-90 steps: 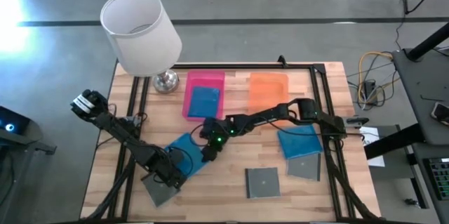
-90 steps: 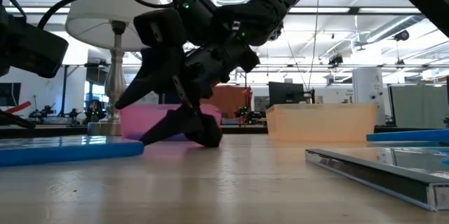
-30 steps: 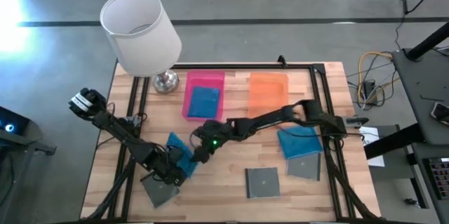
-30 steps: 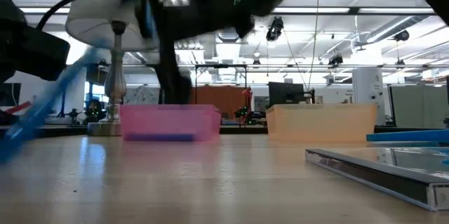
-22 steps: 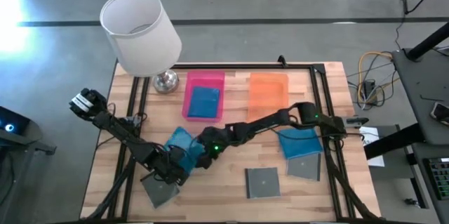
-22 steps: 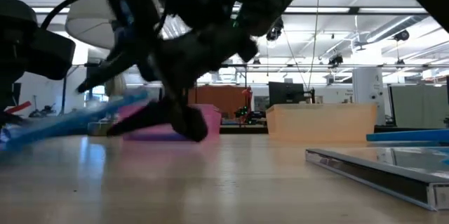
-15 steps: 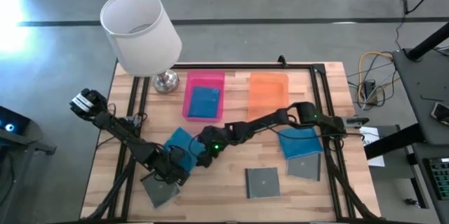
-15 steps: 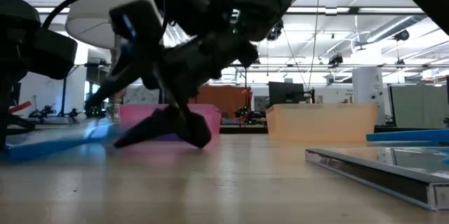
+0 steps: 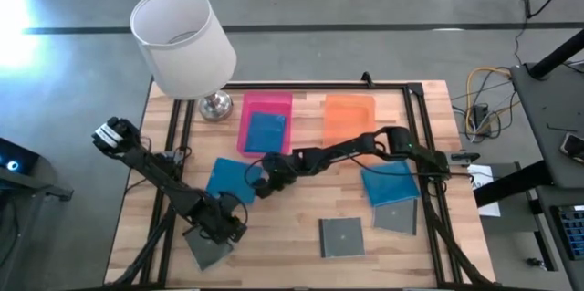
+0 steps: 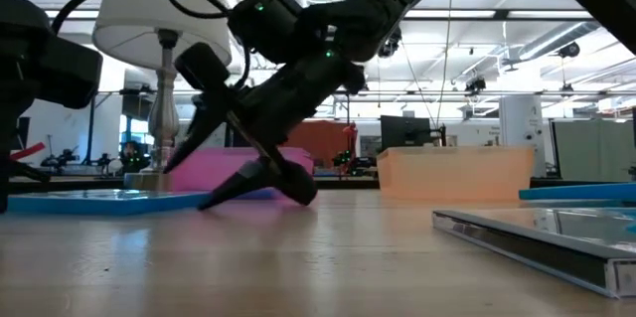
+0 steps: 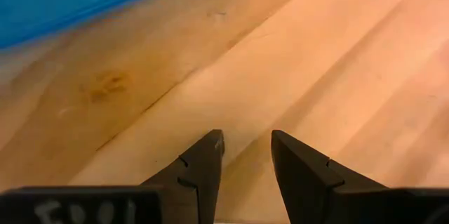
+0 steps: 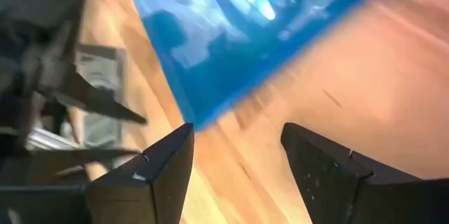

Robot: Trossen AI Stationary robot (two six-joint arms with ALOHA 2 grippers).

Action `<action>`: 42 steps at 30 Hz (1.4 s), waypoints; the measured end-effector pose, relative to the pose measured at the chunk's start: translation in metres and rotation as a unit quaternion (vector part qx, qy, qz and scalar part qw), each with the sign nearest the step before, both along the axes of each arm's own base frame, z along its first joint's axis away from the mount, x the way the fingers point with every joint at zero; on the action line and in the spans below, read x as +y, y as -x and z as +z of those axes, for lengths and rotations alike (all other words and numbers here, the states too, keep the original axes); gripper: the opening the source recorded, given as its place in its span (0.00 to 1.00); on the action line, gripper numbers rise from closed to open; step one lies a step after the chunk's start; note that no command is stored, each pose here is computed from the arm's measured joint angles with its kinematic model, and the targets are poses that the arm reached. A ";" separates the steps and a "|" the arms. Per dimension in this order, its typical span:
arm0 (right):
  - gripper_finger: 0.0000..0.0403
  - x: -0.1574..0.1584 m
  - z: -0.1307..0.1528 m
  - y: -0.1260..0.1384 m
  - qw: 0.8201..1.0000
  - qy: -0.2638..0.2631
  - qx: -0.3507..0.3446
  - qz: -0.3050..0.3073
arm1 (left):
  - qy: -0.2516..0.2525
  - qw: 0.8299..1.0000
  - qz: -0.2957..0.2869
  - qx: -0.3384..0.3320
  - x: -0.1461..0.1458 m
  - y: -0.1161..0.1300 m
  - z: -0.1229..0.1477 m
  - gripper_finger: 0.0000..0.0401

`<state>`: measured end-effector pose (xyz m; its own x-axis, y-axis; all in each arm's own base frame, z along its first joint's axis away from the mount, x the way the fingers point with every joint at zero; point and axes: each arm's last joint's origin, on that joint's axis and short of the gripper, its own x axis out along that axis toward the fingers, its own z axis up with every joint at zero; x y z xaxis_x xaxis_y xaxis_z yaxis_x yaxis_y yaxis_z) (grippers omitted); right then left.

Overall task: Pick & place jewel cases by type
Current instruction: Put the left blue cd case into the pink bin

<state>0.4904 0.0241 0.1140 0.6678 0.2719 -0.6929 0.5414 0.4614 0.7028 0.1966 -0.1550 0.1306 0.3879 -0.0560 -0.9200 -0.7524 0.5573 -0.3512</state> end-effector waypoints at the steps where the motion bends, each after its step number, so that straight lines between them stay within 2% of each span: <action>1: 0.55 0.000 0.002 0.003 1.000 0.009 0.011 0.006 | -0.006 1.000 0.004 -0.001 0.000 0.000 0.006 0.28; 2: 0.55 0.000 0.004 0.005 1.000 0.023 0.017 0.011 | -0.019 1.000 0.009 0.001 0.002 0.002 0.011 0.28; 5: 0.56 0.000 0.016 0.011 0.996 0.082 0.028 0.014 | -0.108 0.991 0.066 0.033 0.023 0.016 0.022 0.28; 8: 0.56 -0.005 0.029 0.013 0.993 0.119 0.019 0.002 | -0.156 0.976 0.151 0.023 0.038 0.028 0.039 0.28; 10: 0.56 -0.009 0.034 0.014 0.992 0.127 0.014 0.004 | -0.186 0.966 0.177 0.010 0.048 0.035 0.039 0.28; 12: 0.56 -0.011 0.033 0.015 0.991 0.130 0.020 0.008 | -0.174 0.967 0.184 -0.022 0.051 0.032 0.039 0.28; 14: 0.56 -0.011 0.029 0.017 0.990 0.132 0.036 0.016 | -0.180 0.969 0.168 -0.022 0.055 0.031 0.030 0.28; 19: 0.56 -0.009 0.027 0.019 0.989 0.139 0.049 0.032 | -0.142 0.977 0.153 -0.049 0.055 0.019 0.001 0.28; 22: 0.56 -0.011 0.027 0.020 0.988 0.142 0.050 0.034 | -0.122 0.979 0.152 -0.065 0.050 0.014 -0.007 0.28; 26: 0.56 -0.019 0.032 0.021 0.989 0.134 0.046 0.041 | -0.086 0.987 0.128 -0.049 0.037 0.010 -0.007 0.28; 33: 0.56 -0.035 0.036 0.022 0.994 0.084 0.039 0.064 | -0.012 0.998 0.051 -0.027 0.009 0.009 0.007 0.28; 36: 0.56 -0.036 0.037 0.022 0.993 0.085 0.036 0.072 | -0.020 0.999 0.039 -0.025 0.002 0.009 0.020 0.28; 39: 0.56 -0.036 0.037 0.022 0.993 0.080 0.033 0.080 | -0.071 0.996 0.047 0.011 0.003 0.011 0.039 0.28; 42: 0.56 -0.034 0.037 0.021 0.992 0.059 0.017 0.111 | -0.096 0.993 0.063 0.033 0.003 0.010 0.059 0.28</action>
<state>0.4691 -0.0100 0.1512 0.5762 0.3243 -0.7502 0.4401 0.6503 0.6192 0.1866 -0.1524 0.1899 0.3199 0.1688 -0.9323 -0.8379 0.5096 -0.1953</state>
